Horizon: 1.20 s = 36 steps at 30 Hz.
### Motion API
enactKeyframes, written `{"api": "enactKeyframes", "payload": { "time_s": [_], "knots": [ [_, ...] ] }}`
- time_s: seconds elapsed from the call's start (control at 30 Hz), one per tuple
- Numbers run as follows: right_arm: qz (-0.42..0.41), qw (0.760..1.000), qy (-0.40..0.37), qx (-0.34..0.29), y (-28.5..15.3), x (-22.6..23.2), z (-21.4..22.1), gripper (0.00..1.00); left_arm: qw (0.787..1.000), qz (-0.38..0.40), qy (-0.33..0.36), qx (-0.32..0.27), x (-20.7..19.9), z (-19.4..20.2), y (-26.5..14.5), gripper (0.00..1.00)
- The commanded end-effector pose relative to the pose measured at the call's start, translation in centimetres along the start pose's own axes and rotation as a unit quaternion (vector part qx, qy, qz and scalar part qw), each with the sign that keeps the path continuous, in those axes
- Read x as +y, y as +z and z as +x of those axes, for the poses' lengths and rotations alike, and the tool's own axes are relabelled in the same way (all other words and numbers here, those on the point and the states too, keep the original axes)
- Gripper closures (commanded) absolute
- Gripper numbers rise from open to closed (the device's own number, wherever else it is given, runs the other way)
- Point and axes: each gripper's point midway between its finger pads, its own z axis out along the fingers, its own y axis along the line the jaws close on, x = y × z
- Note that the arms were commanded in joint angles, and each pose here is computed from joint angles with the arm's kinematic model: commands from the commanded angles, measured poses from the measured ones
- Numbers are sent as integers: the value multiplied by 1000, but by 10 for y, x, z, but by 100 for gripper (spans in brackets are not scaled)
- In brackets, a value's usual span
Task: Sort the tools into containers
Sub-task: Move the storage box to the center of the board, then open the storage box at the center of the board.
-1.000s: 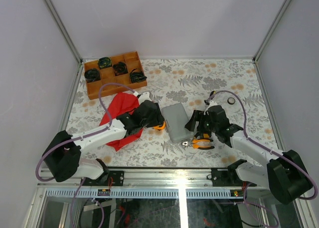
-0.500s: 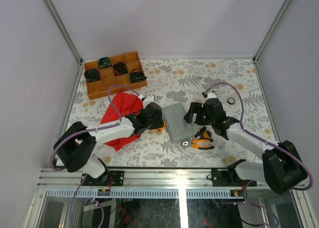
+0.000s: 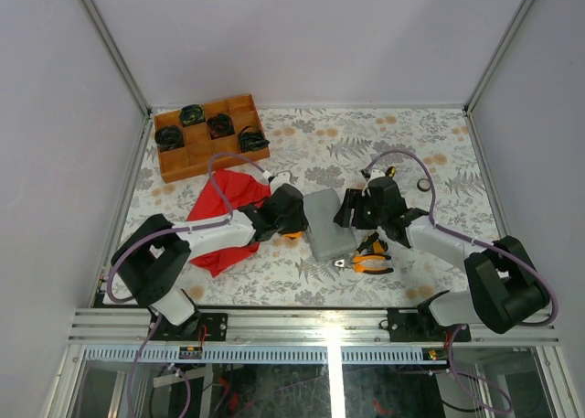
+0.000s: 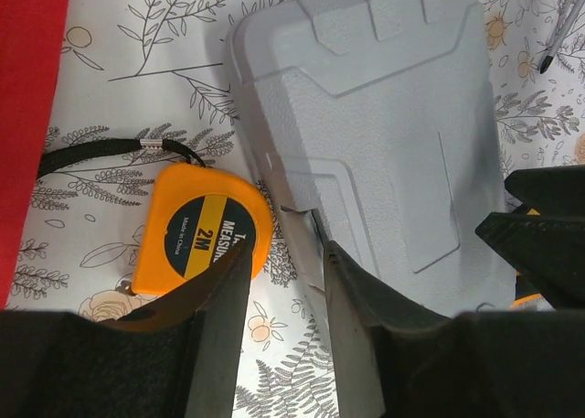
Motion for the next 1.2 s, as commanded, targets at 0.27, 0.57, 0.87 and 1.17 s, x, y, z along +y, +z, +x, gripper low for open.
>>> {"api": "enactKeyframes", "payload": {
  "time_s": [0.27,0.57,0.87,1.17],
  "knots": [
    [-97,995,26,6,-10,38,3,38,997,73,18,-9,-41,-18,14,66],
    [-4,999,34,-13,-13,6,-1,43,999,41,20,-15,-25,-26,15,70],
    [-6,999,33,5,-3,6,3,41,999,35,22,6,-19,-13,23,74],
    [71,996,47,13,-1,-25,15,46,999,0,30,18,1,-6,26,87]
  ]
}}
